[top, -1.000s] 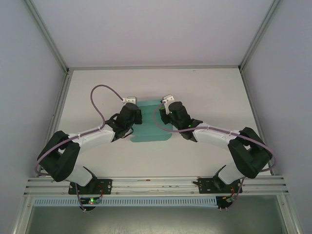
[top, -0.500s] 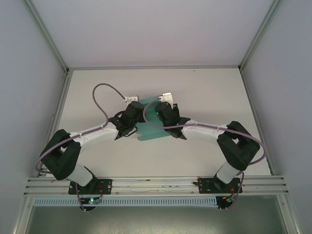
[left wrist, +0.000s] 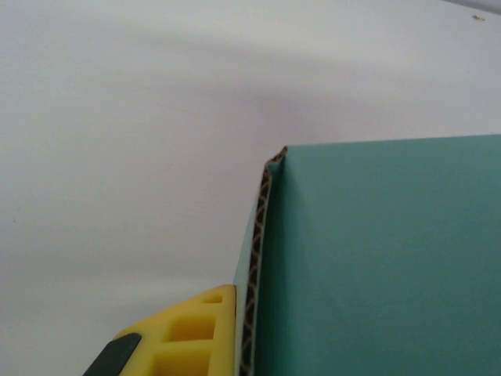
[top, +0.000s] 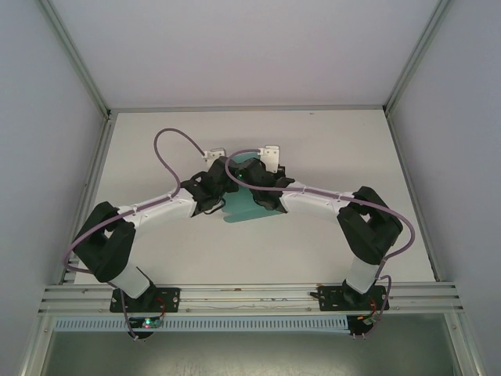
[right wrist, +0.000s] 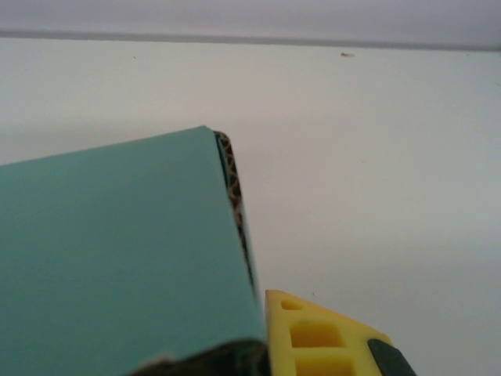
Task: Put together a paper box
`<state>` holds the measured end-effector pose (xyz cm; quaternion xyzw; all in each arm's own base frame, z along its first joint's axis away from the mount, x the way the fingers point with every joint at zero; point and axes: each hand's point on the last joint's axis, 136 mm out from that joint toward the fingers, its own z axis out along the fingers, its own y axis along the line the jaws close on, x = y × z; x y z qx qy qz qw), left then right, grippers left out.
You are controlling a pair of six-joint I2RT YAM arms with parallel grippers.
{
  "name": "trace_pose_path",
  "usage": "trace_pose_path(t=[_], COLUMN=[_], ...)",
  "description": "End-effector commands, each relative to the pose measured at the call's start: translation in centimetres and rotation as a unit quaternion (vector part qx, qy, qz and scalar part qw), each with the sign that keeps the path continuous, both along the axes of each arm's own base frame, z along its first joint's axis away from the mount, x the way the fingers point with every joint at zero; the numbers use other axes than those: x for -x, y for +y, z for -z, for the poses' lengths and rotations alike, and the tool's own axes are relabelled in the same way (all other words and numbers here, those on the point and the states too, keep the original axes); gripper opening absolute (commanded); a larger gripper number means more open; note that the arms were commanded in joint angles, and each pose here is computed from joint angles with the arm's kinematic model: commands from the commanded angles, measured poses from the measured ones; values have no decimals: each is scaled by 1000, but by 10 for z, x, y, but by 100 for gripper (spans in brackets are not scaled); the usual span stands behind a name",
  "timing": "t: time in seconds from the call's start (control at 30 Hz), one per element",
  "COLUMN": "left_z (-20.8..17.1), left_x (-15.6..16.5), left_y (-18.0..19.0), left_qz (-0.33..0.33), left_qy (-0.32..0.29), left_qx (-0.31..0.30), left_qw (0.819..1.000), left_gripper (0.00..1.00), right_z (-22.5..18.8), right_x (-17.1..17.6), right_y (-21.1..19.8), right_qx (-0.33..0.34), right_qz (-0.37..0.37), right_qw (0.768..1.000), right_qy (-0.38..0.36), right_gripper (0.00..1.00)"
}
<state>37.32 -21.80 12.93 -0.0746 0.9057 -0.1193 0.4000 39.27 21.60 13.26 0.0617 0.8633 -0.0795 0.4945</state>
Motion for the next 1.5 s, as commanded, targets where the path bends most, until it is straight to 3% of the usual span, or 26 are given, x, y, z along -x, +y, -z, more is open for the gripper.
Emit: trace_pose_path(t=[0.0, 0.13, 0.23, 0.3, 0.47, 0.53, 0.67, 0.77, 0.87, 0.97, 1.1, 1.23, 1.33, 1.47], left_z=[8, 5, 1, 0, -2, -5, -8, -11, -13, -17, -26, -28, -27, -23], left_x=[10, 8, 7, 7, 6, 6, 5, 4, 2, 1, 4, 7, 8, 9], left_y=[67, 57, 48, 44, 38, 37, 37, 35, 39, 41, 32, 33, 28, 34], left_qz=[-114, -90, -69, -56, -41, -40, -41, -36, -38, -33, -3, 5, 20, 9], left_qy=[2, -10, -18, -21, -21, -22, -23, -24, -22, -24, -30, -28, -26, -21], left_qx=[-88, -63, -46, -40, -38, -36, -37, -35, -38, -36, -23, -26, -23, -37], left_qw=[990, 994, 996, 997, 998, 998, 998, 998, 998, 999, 999, 999, 999, 999], left_gripper=[0, 0, 0, 0, 0, 0, 0, 0, 0, 0, 0, 0, 0, 0], right_z=[3, 1, -7, -16, -30, -34, -46, -55, -71, -80, -62, -52, -47, -57], right_x=[2, -9, -12, -9, 3, 8, 24, 40, 53, 56, 61, 65, 54, 53], right_y=[-105, -72, -50, -30, -2, 2, 14, 23, 21, 6, 3, 10, 9, 5], right_qx=[113, -27, -113, -130, -130, -134, -134, -137, -149, -144, -101, -95, -72, -95], right_qz=[156, 36, -63, -139, -238, -256, -311, -354, -369, -341, -363, -418, -412, -416], right_qw=[981, 997, 986, 975, 955, 949, 932, 916, 906, 917, 920, 901, 906, 902], right_qy=[-25, -69, -101, -116, -123, -125, -132, -129, -143, -147, -105, -71, -61, -64], right_gripper=[0, 0, 0, 3, 47, 49, 67, 98, 99, 98, 98, 98, 98, 98])
